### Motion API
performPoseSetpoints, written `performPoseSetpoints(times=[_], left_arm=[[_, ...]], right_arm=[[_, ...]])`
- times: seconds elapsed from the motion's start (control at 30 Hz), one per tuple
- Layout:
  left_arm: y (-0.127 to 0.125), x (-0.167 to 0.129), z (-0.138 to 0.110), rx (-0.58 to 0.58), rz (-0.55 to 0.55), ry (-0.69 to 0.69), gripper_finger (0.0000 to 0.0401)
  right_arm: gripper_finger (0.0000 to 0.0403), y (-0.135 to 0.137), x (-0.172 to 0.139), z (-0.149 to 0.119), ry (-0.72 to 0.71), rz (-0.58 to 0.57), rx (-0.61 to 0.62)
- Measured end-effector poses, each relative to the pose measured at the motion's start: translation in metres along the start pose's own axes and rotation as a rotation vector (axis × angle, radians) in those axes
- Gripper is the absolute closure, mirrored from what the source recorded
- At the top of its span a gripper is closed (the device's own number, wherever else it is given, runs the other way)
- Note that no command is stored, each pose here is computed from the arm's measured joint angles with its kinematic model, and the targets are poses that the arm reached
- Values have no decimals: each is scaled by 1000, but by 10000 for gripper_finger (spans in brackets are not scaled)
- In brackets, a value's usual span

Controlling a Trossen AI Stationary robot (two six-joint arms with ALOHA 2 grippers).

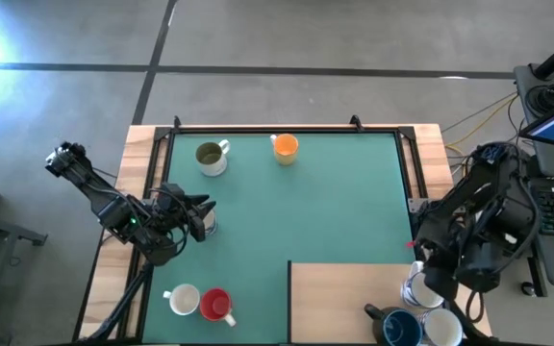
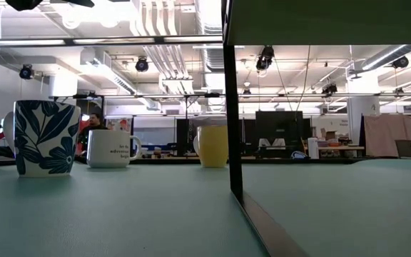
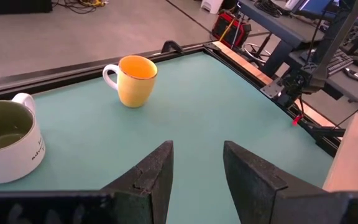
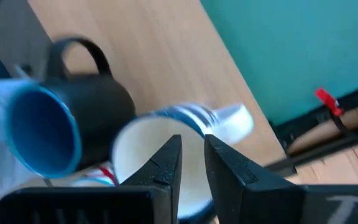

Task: Place coffee mugs
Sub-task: Put the right blue patterned mug on the shelf

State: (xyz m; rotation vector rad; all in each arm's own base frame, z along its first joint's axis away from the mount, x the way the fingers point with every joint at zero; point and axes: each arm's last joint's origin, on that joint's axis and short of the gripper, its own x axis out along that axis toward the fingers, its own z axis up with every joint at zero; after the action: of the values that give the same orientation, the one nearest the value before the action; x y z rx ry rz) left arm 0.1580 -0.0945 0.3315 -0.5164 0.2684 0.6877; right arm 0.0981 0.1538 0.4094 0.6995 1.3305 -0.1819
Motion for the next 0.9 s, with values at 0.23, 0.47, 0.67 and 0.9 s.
performPoseSetpoints(times=[0.23, 0.47, 0.67, 0.9], left_arm=[[0, 0, 0, 3, 1, 0, 278], [4, -3, 4, -12, -7, -1, 278], [12, -8, 14, -27, -17, -18, 278], [32, -15, 36, 86, -12, -85, 278]], right_arm=[[344, 2, 1, 3, -104, 13, 366], [344, 14, 12, 2, -94, 28, 585], [344, 27, 22, 1, -73, 57, 734], [344, 29, 20, 10, -65, 60, 782]])
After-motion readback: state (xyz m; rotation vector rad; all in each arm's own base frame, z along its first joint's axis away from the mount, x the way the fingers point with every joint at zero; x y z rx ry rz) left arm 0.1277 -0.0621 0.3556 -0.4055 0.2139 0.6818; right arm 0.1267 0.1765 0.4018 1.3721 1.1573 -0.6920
